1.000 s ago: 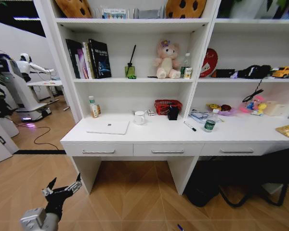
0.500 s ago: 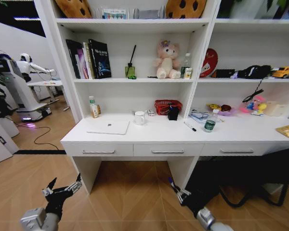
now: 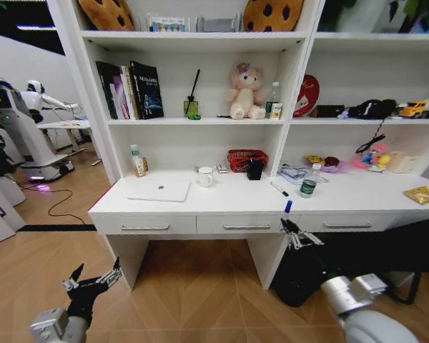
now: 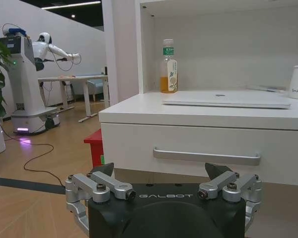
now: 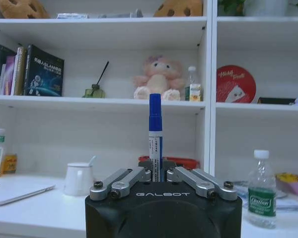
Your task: Organize the objects on the table.
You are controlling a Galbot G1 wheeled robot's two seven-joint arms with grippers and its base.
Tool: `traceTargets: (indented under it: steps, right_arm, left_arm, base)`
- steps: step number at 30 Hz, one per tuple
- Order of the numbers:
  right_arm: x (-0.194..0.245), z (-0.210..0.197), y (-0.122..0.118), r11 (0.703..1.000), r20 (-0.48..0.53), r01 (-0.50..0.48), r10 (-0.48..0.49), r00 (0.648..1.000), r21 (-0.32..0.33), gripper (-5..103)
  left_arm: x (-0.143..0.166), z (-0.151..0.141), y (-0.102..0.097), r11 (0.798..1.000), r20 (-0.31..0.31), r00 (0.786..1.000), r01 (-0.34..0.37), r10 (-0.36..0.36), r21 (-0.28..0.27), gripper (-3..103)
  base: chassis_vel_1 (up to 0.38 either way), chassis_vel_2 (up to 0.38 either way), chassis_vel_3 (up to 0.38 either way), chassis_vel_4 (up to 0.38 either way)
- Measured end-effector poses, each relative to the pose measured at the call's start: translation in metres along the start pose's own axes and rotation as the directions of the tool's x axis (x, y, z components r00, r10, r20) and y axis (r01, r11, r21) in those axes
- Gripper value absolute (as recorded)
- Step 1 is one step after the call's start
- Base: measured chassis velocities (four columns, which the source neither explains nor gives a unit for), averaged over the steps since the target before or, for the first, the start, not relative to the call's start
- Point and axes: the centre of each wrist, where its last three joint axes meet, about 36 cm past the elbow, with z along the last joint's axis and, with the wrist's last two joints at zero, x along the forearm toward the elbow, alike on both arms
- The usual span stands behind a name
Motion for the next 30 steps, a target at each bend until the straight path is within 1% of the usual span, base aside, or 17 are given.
traceTargets:
  steps: [2, 3, 6, 7, 9, 10, 13, 14, 17, 21, 24, 30]
  right_arm:
    - [-0.008, 0.0, -0.011, 1.0, 0.029, -0.017, 0.017, 0.999, 0.025, 10]
    - [-0.008, 0.0, -0.011, 1.0, 0.029, -0.017, 0.017, 0.999, 0.025, 10]
    - [-0.022, 0.002, -0.028, 0.997, 0.075, -0.043, 0.039, 0.996, 0.056, 10]
    - [-0.022, 0.002, -0.028, 0.997, 0.075, -0.043, 0.039, 0.996, 0.056, 10]
    - [-0.036, 0.005, -0.041, 0.996, 0.103, -0.065, 0.058, 0.993, 0.065, 10]
    - [-0.036, 0.005, -0.041, 0.996, 0.103, -0.065, 0.058, 0.993, 0.065, 10]
    - [-0.061, 0.006, -0.053, 0.995, 0.134, -0.08, 0.072, 0.988, 0.053, 10]
    - [-0.061, 0.006, -0.053, 0.995, 0.134, -0.08, 0.072, 0.988, 0.053, 10]
    - [-0.085, 0.012, -0.067, 0.995, 0.146, -0.087, 0.078, 0.986, 0.056, 10]
    - [-0.092, 0.017, -0.069, 0.996, 0.145, -0.081, 0.073, 0.987, 0.049, 10]
    - [-0.092, 0.028, -0.061, 0.998, 0.135, -0.067, 0.064, 0.989, 0.017, 10]
    - [-0.085, 0.038, -0.053, 0.998, 0.137, -0.06, 0.06, 0.989, -0.003, 10]
  left_arm:
    - [0.0, 0.0, 0.0, 1.0, 0.0, 1.0, 0.0, 0.0, 0.0, 100]
    - [0.0, 0.0, 0.0, 1.0, 0.0, 1.0, 0.0, 0.0, 0.0, 100]
    - [0.0, 0.0, 0.0, 1.0, 0.0, 1.0, 0.0, 0.0, 0.0, 100]
    - [0.0, 0.0, 0.0, 1.0, 0.0, 1.0, 0.0, 0.0, 0.0, 100]
    - [0.0, 0.0, 0.0, 1.0, 0.0, 1.0, 0.0, 0.0, 0.0, 100]
    - [0.0, 0.0, 0.0, 1.0, 0.0, 1.0, 0.0, 0.0, 0.0, 100]
    - [0.0, 0.0, 0.0, 1.0, 0.0, 1.0, 0.0, 0.0, 0.0, 100]
    - [0.0, 0.0, 0.0, 1.0, 0.0, 1.0, 0.0, 0.0, 0.0, 100]
    - [0.0, 0.0, 0.0, 1.0, 0.0, 1.0, 0.0, 0.0, 0.0, 100]
    - [0.0, 0.0, 0.0, 1.0, 0.0, 1.0, 0.0, 0.0, 0.0, 100]
    - [0.0, 0.0, 0.0, 1.0, 0.0, 1.0, 0.0, 0.0, 0.0, 100]
    - [0.0, 0.0, 0.0, 1.0, 0.0, 1.0, 0.0, 0.0, 0.0, 100]
  base:
    - [0.0, 0.0, 0.0, 0.0]
    - [0.0, 0.0, 0.0, 0.0]
    - [0.0, 0.0, 0.0, 0.0]
    - [0.0, 0.0, 0.0, 0.0]
    - [0.0, 0.0, 0.0, 0.0]
    - [0.0, 0.0, 0.0, 0.0]
    - [0.0, 0.0, 0.0, 0.0]
    - [0.0, 0.0, 0.0, 0.0]
    - [0.0, 0.0, 0.0, 0.0]
    - [0.0, 0.0, 0.0, 0.0]
    - [0.0, 0.0, 0.0, 0.0]
    - [0.0, 0.0, 0.0, 0.0]
